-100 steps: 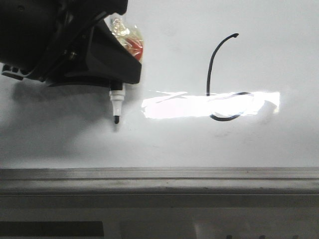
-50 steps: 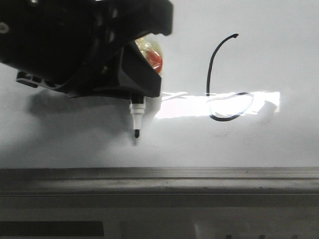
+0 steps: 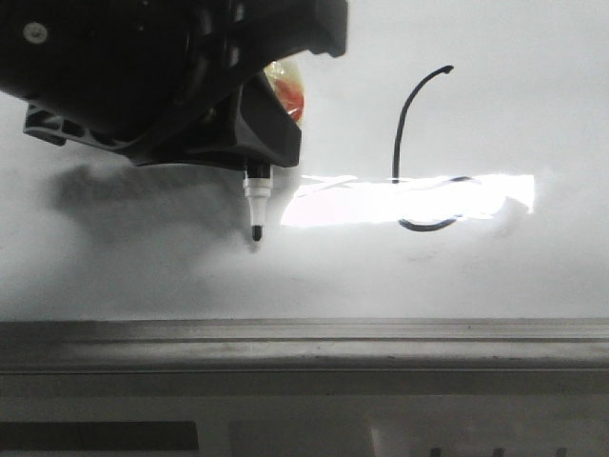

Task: Write number 6 on whiteboard

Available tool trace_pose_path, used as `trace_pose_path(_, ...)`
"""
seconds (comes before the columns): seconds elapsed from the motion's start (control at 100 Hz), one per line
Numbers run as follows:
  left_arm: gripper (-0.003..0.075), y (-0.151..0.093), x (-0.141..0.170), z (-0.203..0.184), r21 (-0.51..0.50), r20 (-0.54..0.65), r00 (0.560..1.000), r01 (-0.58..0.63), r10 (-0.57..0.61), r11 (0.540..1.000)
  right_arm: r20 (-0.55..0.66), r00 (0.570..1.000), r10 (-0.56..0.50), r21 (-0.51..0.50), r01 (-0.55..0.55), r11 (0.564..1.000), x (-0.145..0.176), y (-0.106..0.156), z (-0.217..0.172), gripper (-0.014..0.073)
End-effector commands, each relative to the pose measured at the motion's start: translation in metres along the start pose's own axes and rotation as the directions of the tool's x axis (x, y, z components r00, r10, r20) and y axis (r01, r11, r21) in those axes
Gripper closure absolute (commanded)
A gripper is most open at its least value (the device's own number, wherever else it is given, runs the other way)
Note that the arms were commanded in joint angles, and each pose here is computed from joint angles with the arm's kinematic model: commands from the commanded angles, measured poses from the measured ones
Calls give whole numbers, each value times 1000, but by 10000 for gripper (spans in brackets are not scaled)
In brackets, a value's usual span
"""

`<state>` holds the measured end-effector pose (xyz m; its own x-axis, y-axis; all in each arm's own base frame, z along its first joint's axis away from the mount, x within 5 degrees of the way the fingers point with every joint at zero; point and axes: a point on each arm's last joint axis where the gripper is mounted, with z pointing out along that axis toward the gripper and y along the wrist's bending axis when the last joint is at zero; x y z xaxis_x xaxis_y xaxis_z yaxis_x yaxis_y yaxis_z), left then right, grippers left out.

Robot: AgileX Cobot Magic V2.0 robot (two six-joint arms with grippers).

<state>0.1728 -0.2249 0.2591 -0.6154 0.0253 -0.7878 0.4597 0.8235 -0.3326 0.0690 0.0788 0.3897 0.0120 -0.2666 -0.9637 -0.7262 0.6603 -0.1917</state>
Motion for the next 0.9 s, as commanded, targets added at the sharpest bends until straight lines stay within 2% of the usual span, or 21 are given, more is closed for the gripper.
trace_pose_path(0.0,741,22,-5,2,-207,45,998,48,-39,977,85,996,-18,4,17,1000,-15,-3,-5,660)
trace_pose_path(0.36,726,23,-4,5,-216,39,999,46,-38,975,85,996,-18,4,17,1000,-15,-3,-5,660)
trace_pose_path(0.6,498,23,-4,4,-222,41,998,46,-38,974,85,996,-18,4,17,1000,-15,-3,-5,660)
trace_pose_path(0.82,468,23,-4,4,-222,41,998,46,-38,974,85,996,-18,4,17,1000,-15,-3,-5,660)
trace_pose_path(0.89,431,23,-4,4,-222,41,998,46,-38,974,85,996,-18,4,17,1000,-15,-3,-5,660)
